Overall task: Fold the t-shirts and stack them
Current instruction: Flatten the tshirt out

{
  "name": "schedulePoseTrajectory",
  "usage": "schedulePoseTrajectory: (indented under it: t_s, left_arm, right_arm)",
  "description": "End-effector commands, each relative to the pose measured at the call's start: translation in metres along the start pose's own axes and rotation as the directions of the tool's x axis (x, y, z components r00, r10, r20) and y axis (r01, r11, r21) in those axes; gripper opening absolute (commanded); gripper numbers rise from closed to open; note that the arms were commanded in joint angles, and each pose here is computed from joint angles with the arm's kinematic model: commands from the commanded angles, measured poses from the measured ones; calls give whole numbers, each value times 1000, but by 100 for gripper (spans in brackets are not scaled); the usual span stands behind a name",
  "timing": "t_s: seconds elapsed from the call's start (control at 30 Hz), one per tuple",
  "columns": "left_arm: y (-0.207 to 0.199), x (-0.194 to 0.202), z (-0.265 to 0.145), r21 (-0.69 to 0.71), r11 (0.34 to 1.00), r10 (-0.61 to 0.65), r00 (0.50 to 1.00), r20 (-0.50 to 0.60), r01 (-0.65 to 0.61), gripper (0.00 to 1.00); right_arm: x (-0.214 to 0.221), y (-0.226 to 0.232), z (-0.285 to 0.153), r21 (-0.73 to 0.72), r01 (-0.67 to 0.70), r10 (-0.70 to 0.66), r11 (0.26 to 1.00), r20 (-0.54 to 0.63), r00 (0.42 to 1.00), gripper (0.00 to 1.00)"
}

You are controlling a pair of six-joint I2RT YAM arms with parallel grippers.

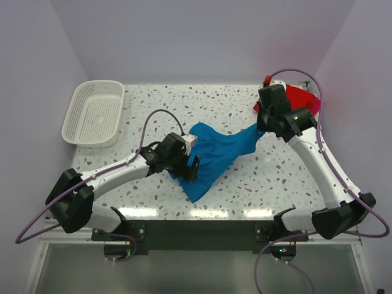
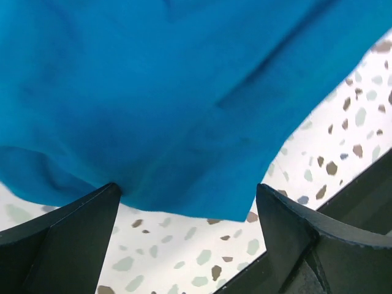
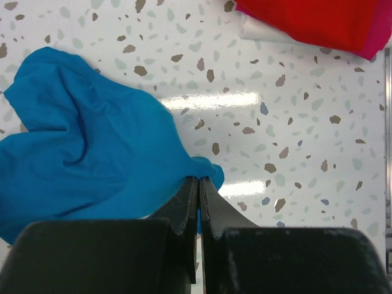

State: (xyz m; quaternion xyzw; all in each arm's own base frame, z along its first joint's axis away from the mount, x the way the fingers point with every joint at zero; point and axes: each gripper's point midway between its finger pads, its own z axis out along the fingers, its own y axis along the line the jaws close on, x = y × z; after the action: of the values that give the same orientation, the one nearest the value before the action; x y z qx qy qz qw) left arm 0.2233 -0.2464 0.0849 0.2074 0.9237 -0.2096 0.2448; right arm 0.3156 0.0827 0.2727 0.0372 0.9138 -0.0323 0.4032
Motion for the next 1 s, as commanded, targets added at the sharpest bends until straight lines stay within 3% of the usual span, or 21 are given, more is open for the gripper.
schedulePoseTrajectory:
  t_s: [0.0,0.3,0.43,0.83,0.97]
  left_arm:
    - [-27,-10,0,20,997,69,997,26,-69,97]
    - [-56,31,2,4,983,182,979,-91,-183,97]
    - [-66,45,13,-8,980,198,971,-134,-201,90]
    - [-54,57,48,-70,952,278,938,-208,-298,62]
    - [-47,61,59,-91,941,297,924,-240,-326,39]
  right_arm:
    - [1,-14,7,50,-20,21,999,-14,1000,0]
    - [5,-18,23,40,-60,62,997,-49,997,0]
    - [2,-15,24,22,-81,82,996,-43,996,0]
    - [4,-11,20,-22,-112,111,993,-39,993,0]
    - [5,-11,17,-27,-117,116,993,-38,993,0]
